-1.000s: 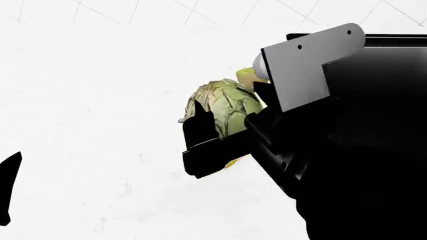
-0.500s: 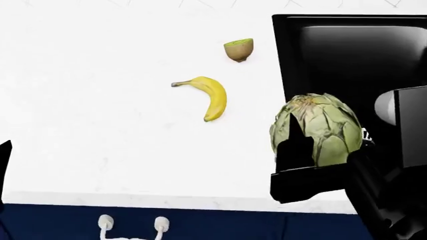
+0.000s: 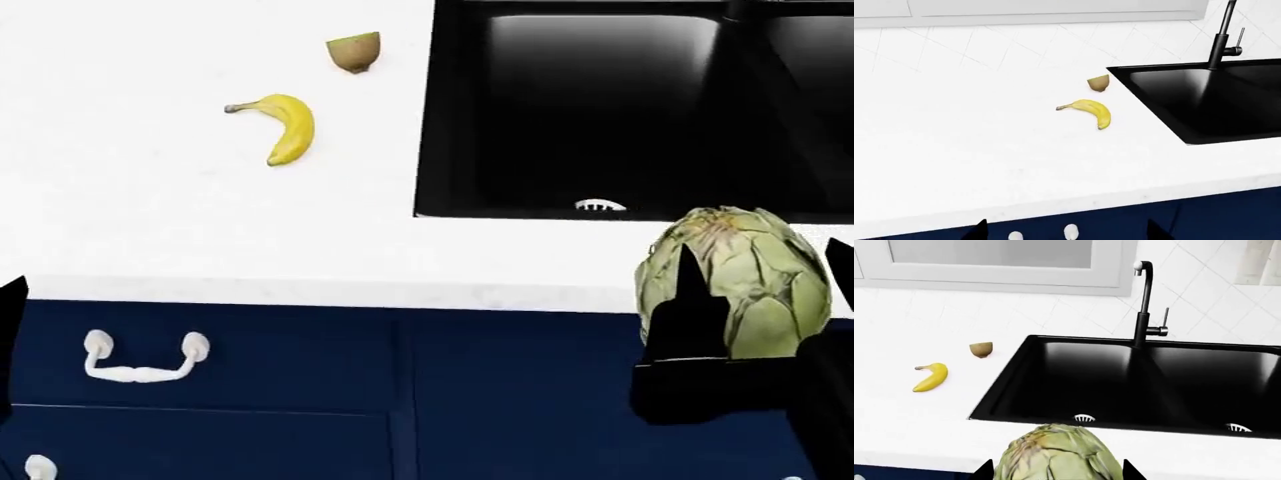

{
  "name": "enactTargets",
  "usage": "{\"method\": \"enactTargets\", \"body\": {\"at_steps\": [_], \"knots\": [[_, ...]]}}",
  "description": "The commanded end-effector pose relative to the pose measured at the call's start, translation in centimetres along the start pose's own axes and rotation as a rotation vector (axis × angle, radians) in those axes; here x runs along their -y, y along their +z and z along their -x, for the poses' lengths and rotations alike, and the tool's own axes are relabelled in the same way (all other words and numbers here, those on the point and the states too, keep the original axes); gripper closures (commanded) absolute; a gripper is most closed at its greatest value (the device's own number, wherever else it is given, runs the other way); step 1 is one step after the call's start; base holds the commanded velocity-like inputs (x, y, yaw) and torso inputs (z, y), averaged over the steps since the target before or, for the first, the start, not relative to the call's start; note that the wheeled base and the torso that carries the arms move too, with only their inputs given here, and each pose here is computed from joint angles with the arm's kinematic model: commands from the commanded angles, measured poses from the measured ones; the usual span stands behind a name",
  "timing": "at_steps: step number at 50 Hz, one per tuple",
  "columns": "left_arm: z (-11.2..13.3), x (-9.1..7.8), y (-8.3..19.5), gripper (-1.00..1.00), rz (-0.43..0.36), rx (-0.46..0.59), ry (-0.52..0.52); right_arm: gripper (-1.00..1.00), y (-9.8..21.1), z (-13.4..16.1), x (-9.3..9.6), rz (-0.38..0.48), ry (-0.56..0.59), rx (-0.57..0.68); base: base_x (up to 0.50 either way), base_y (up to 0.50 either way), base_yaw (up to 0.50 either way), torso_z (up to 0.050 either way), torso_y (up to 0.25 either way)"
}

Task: There is a mixed pile of frozen fruits and vegetables on the counter. Locate all the frozen vegetables and place the items in a bowl on the counter. Take all the frozen fruits and defrost them in a running sink.

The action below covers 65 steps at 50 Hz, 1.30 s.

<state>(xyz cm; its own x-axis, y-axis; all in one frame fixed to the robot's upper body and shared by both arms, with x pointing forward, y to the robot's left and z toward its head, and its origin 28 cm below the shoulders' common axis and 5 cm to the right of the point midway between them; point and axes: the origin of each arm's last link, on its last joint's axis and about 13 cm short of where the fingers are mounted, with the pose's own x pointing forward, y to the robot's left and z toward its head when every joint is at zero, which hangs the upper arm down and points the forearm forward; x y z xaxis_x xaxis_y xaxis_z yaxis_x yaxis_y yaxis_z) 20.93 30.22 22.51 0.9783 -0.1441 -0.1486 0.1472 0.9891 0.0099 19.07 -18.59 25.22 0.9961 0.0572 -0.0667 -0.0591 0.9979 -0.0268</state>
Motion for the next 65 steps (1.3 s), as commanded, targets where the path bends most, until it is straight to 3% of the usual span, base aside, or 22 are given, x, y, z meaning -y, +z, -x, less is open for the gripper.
{"method": "enactTargets", "body": {"at_steps": [1,65], "knots": [[-0.3,0.0,0.0,-1.00,0.028,0.035,0.019,1.00,-0.2,-0.2,0.6,0.011,0.008,0.065,0.00,-0.50,0.00,0.000,0.000],[-0.4,-0.1,0.1,-1.00,0.043,0.040,0.021,1.00,-0.6,1.7,1.7,-0.048,-0.049,0.116,0.03,-0.50,0.00,0.000,0.000]]}}
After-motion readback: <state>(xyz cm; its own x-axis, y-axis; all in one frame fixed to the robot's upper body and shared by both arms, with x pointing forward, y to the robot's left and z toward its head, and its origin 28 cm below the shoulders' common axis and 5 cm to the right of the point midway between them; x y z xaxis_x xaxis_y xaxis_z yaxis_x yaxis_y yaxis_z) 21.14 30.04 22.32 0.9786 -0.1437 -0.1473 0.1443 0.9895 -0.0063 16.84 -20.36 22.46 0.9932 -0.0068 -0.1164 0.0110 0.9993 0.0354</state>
